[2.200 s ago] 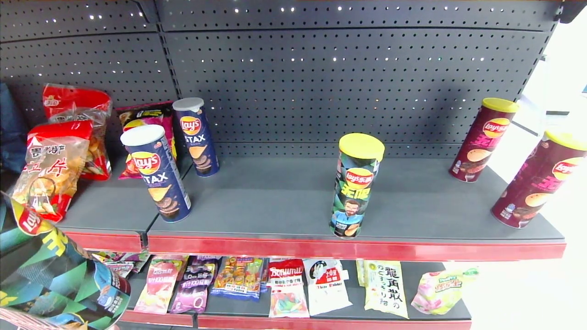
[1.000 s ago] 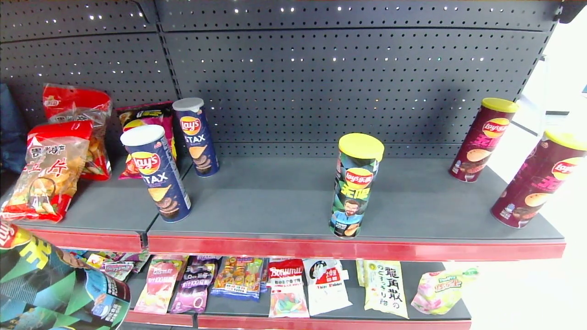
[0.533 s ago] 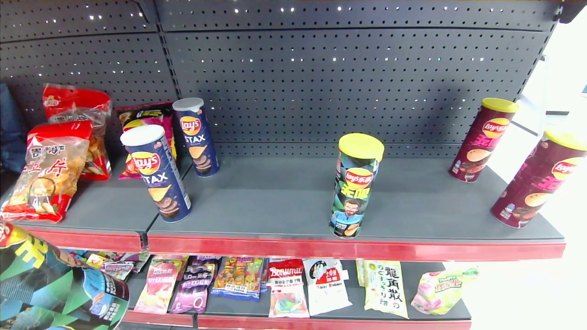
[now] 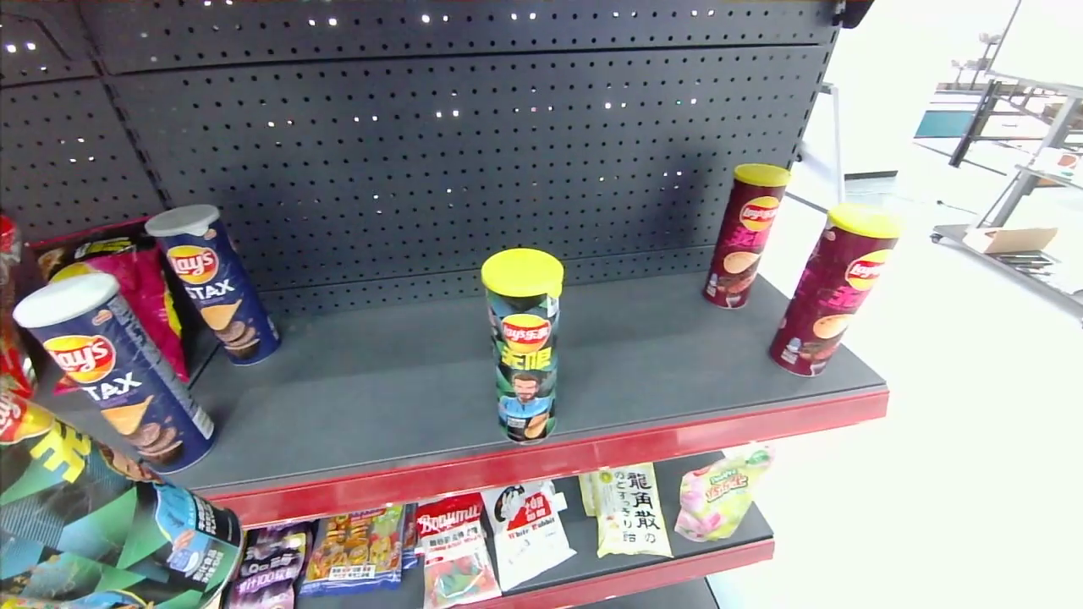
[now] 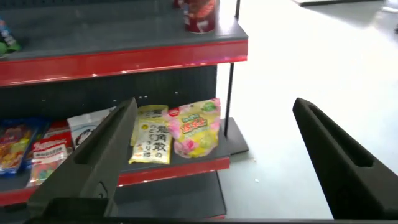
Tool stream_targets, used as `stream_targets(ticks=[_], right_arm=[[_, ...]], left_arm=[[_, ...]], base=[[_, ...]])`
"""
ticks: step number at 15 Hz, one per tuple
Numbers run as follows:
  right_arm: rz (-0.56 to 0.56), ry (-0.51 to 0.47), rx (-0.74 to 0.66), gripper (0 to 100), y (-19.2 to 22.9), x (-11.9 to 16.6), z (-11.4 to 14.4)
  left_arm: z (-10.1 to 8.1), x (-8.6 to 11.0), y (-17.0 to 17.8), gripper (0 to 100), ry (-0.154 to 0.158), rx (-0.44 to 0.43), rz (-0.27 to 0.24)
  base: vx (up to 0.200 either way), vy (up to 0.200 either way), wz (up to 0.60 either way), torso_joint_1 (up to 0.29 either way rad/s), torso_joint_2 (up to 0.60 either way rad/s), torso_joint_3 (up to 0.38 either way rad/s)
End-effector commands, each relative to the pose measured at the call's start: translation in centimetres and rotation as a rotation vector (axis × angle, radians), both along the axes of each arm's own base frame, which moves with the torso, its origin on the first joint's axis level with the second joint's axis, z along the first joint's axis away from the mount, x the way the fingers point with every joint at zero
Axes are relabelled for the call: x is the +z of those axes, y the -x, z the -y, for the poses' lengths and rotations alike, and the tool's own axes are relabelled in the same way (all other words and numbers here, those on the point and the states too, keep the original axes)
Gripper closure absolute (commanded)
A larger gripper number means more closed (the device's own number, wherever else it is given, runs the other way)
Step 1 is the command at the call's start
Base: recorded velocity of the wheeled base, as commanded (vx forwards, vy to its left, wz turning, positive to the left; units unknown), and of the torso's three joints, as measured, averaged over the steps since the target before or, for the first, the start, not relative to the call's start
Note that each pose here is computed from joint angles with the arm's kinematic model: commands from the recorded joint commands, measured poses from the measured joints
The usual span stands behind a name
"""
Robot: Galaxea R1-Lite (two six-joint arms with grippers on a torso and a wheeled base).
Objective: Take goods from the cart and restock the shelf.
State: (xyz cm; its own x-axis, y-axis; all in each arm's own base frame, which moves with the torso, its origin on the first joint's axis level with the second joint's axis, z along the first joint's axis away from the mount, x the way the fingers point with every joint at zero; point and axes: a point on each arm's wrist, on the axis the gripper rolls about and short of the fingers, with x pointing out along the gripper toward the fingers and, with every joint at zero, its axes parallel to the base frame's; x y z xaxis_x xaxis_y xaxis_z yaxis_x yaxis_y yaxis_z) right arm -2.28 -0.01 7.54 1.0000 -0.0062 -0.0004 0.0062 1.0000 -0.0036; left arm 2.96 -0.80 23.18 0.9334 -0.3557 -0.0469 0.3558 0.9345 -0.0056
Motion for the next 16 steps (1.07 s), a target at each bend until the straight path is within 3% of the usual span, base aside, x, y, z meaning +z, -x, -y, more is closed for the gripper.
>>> stream_targets(ticks=[1, 5, 8, 10, 16], right_arm=[[-0.003, -0.001, 0.000, 0, 0.0, 0.0, 0.0], [-0.003, -0.001, 0.000, 0, 0.0, 0.0, 0.0], [-0.003, 0.001, 0.000, 0, 0.0, 0.0, 0.0], [-0.003, 0.001, 0.000, 0, 0.0, 0.0, 0.0], [-0.003, 0.001, 0.000, 0, 0.0, 0.0, 0.0]], left_arm=[[0.0, 0.4, -0.5, 100, 0.000, 0.002, -0.008], [0.0, 2.2, -3.7, 100, -0.001, 0.002, -0.028], [0.0, 2.4, -8.4, 100, -0.008, -0.002, -0.060], [0.6, 1.7, -11.9, 100, -0.034, -0.043, -0.090], [3.7, -0.7, -19.6, 100, -0.044, -0.163, -0.129]], base=[[0.000, 0.000, 0.00, 0.000, 0.00, 0.000], [0.000, 0.000, 0.00, 0.000, 0.00, 0.000], [0.000, 0.000, 0.00, 0.000, 0.00, 0.000], [0.000, 0.000, 0.00, 0.000, 0.00, 0.000], [0.000, 0.000, 0.00, 0.000, 0.00, 0.000]])
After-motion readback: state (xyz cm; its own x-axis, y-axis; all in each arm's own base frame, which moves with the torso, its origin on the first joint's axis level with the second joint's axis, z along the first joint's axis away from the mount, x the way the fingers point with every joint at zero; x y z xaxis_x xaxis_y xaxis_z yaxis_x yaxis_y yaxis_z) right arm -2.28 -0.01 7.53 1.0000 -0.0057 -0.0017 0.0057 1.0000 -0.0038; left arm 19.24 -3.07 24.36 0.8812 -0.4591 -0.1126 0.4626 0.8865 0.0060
